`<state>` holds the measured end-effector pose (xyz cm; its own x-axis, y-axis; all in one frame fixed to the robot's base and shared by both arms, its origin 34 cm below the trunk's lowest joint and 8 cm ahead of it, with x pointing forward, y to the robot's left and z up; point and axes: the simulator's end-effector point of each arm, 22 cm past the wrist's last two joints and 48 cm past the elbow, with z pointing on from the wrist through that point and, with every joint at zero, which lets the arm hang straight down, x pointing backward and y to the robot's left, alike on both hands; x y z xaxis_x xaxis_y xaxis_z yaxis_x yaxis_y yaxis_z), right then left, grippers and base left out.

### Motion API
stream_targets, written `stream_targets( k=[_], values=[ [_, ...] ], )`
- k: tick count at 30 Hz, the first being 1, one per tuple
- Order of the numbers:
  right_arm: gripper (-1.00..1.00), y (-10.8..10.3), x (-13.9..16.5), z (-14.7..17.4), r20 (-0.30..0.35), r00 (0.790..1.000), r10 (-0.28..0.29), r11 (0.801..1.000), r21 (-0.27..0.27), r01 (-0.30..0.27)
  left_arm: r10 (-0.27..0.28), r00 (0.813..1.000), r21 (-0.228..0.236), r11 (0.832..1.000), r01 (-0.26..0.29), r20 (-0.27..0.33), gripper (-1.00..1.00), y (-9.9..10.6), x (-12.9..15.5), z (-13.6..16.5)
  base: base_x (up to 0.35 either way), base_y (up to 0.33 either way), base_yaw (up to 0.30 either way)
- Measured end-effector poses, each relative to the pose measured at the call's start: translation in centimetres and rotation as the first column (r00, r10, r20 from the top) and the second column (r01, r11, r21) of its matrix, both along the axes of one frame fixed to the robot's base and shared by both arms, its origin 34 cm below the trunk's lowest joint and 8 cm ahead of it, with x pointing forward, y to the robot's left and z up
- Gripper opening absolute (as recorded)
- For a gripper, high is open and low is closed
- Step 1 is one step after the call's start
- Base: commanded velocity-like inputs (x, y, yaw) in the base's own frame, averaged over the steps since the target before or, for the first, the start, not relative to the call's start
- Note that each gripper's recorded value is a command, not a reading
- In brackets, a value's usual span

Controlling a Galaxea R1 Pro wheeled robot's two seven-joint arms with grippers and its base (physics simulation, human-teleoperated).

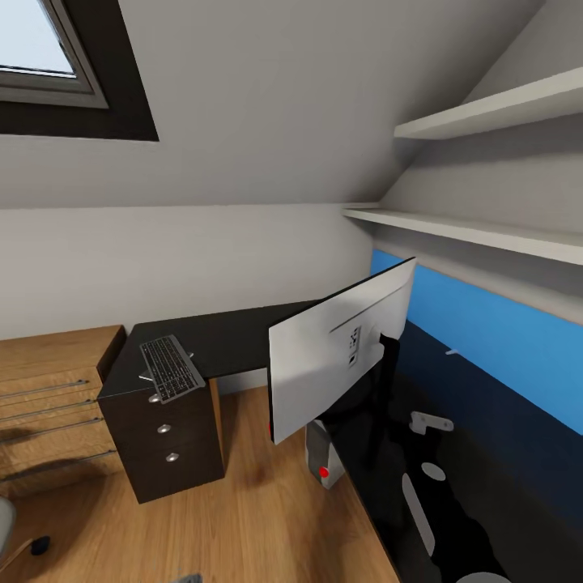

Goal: In the bedroom, organize the workspace by keeping the computer under the desk, ensuring the monitor is on the desk, placing the keyboard on the desk next to the monitor, placing the mouse on the desk next to the keyboard, moving the folder from the swivel chair onto the desk next to the mouse, stacking the notebook on top of the folder with the pen on top of the notebook, and positioning the swivel chair next to the desk.

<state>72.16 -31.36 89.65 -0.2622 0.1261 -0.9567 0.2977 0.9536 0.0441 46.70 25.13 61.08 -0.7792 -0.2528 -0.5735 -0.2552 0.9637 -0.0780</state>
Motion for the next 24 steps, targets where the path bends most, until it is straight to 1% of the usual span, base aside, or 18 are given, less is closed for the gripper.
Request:
stream_targets(
  k=[4, 7, 12, 16, 19, 20, 24],
  values=[
    [1.0, -0.1, -0.1, -0.1, -0.001, 1.0, -0.002, 1.0, -0.002, 0.002, 0.003, 1.0, 0.003, 1.0, -0.003, 0.021, 1.0, 0.1, 0.4, 0.3, 0.0, 0.068, 0.0],
    [1.0, -0.1, -0.1, -0.1, -0.003, 1.0, -0.001, 1.0, -0.003, 0.001, 0.005, 0.999, 0.006, 1.0, -0.005, 0.035, 1.0, 0.2, 0.6, 0.5, 0.0, 0.187, 0.0],
    [1.0, 0.0, -0.2, -0.4, -0.006, 1.0, -0.001, 1.0, -0.001, 0.001, 0.006, 0.999, 0.006, 1.0, -0.006, 0.036, 1.0, 0.2, 0.6, 0.5, 0.0, 0.25, 0.0],
    [1.0, -0.2, -0.1, -0.3, 0.008, 1.0, -0.002, 1.0, 0.0, 0.002, 0.006, 0.999, 0.006, 1.0, -0.006, 0.035, 1.0, 0.2, 0.6, 0.5, 0.0, 0.111, 0.0],
    [1.0, -0.4, 0.0, 0.0, 0.022, 1.0, -0.003, 1.0, -0.004, 0.003, 0.006, 0.999, 0.006, 1.0, -0.006, 0.035, 1.0, 0.2, 0.6, 0.5, 0.0, 0.044, 0.0],
    [1.0, -0.5, 0.2, 0.9, 0.061, 0.998, -0.007, 1.0, -0.009, 0.007, 0.006, 0.999, 0.006, 1.0, -0.006, 0.034, 1.0, 0.2, 0.6, 0.4, 0.0, 0.027, 0.0],
    [1.0, -0.7, 0.3, 1.7, 0.103, 0.995, -0.01, 1.0, -0.016, 0.012, 0.006, 0.999, 0.006, 1.0, -0.006, 0.031, 1.0, 0.2, 0.5, 0.4, 0.0, 0.016, 0.0]
  ],
)
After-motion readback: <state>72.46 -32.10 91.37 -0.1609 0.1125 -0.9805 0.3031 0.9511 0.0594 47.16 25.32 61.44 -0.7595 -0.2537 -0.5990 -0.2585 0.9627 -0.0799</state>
